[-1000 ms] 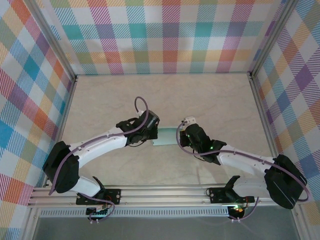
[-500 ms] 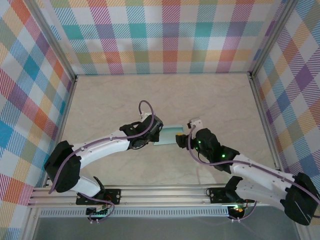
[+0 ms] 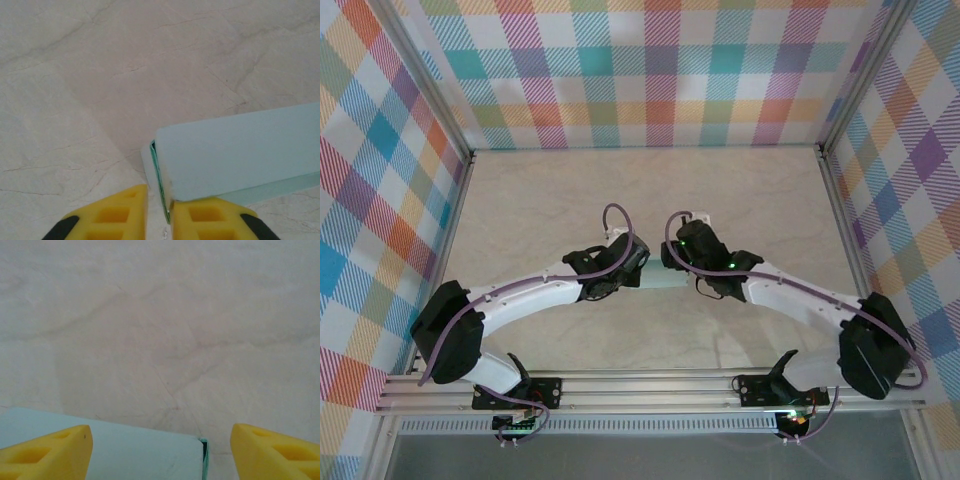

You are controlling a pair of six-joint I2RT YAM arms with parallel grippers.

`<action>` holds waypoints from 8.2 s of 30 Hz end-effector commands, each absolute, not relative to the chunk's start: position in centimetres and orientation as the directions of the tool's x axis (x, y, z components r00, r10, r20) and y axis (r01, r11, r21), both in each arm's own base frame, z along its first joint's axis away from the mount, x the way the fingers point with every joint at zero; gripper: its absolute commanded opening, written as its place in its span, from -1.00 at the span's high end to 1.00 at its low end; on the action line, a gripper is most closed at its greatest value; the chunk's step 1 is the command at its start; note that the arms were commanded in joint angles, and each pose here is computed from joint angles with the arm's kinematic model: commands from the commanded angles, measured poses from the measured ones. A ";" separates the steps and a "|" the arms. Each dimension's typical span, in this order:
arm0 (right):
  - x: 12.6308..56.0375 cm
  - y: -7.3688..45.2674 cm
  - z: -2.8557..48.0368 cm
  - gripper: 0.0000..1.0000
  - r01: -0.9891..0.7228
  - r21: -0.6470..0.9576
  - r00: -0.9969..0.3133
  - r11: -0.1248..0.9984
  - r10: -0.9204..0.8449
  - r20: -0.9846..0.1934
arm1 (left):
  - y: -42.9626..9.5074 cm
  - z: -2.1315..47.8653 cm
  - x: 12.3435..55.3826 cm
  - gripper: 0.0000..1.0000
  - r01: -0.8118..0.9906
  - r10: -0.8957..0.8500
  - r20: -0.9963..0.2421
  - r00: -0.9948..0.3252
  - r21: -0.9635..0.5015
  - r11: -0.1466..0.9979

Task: Fold the paper box

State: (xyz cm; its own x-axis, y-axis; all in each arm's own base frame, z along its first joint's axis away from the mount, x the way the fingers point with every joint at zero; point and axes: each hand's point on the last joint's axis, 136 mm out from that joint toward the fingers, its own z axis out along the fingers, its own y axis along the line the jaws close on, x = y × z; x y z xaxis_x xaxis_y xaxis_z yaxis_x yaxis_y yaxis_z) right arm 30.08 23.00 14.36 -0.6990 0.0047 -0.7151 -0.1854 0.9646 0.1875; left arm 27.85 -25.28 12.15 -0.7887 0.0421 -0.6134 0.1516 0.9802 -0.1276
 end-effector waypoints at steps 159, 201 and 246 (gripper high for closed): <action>31.7 20.9 10.2 0.61 0.104 0.719 -0.842 0.687 0.446 -0.304 | -24.6 9.1 30.3 0.75 -0.060 -0.320 -0.224 -0.921 -0.730 0.681; 29.0 11.9 15.1 -0.81 0.127 0.578 -0.674 0.806 0.497 -0.546 | -34.2 16.9 33.1 -0.92 0.969 0.751 -0.640 -0.164 0.038 0.244; 27.7 10.4 13.0 -0.77 0.157 0.565 -0.688 0.810 0.500 -0.526 | -38.4 11.5 25.6 0.01 0.976 0.862 -0.505 -0.036 -0.202 -0.077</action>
